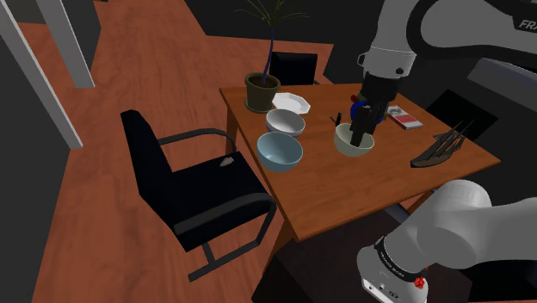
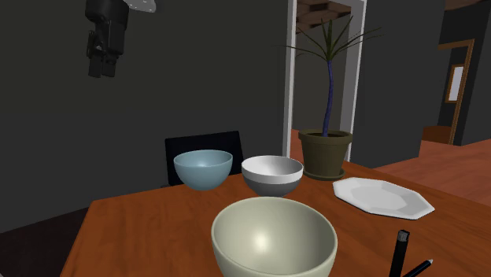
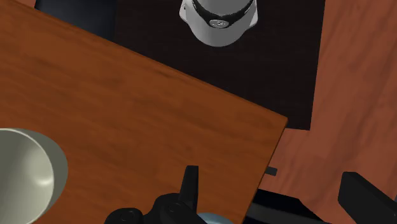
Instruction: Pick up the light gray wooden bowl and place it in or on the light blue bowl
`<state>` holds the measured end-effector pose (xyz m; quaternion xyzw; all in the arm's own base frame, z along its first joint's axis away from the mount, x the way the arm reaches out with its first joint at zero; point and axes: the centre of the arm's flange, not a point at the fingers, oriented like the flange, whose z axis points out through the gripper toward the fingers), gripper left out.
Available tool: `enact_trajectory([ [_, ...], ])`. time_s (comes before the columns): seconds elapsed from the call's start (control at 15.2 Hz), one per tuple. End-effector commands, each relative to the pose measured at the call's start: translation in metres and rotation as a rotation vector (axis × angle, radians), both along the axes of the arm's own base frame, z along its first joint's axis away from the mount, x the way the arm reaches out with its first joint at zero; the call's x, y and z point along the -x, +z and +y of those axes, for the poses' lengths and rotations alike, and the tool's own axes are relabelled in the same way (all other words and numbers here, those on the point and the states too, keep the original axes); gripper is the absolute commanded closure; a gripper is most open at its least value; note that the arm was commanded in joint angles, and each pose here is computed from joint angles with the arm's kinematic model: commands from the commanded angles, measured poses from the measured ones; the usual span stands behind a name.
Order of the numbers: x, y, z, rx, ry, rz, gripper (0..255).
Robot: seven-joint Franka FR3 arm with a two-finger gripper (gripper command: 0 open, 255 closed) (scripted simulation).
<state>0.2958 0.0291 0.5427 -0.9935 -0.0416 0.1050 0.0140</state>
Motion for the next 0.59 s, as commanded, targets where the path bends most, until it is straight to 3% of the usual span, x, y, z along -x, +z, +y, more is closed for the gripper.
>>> enact_trajectory([
  [0.0,0.0,0.0,0.0,0.0,0.0,0.0,0],
  [0.53,-0.072,-0.048,-0.058,-0.017,-0.008,-0.027,0],
])
